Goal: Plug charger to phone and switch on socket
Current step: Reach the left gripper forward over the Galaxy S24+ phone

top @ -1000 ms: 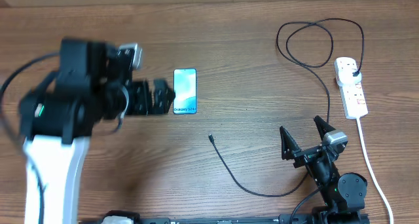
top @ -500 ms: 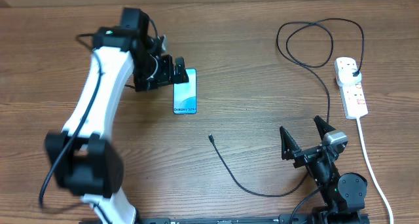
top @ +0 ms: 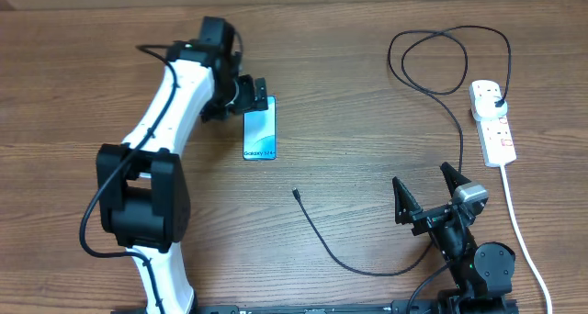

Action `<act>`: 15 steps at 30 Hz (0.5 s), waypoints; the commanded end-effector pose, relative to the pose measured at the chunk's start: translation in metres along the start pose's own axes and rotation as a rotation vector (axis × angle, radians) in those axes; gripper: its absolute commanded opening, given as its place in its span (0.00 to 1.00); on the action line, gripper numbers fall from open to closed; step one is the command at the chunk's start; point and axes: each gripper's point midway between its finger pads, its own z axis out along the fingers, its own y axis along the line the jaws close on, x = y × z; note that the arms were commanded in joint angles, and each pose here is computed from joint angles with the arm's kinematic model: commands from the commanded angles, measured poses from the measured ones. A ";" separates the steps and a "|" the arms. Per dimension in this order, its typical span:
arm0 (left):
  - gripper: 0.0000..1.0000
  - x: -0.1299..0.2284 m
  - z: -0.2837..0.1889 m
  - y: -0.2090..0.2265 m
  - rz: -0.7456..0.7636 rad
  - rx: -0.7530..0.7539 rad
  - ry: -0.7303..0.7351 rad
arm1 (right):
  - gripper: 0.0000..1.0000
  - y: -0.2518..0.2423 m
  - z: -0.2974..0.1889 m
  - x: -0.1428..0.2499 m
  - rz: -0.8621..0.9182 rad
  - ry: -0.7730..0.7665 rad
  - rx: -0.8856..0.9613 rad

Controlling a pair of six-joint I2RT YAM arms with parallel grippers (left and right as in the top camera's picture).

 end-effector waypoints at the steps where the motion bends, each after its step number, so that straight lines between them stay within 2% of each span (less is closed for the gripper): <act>1: 1.00 -0.013 -0.008 -0.006 0.027 -0.084 -0.092 | 1.00 -0.001 0.000 0.002 -0.001 -0.003 0.005; 6: 1.00 -0.005 0.005 -0.025 0.074 -0.067 -0.101 | 1.00 -0.001 0.000 0.002 -0.001 -0.003 0.005; 15: 1.00 0.005 0.020 -0.017 0.074 -0.089 -0.085 | 1.00 -0.001 0.000 0.002 -0.001 -0.003 0.005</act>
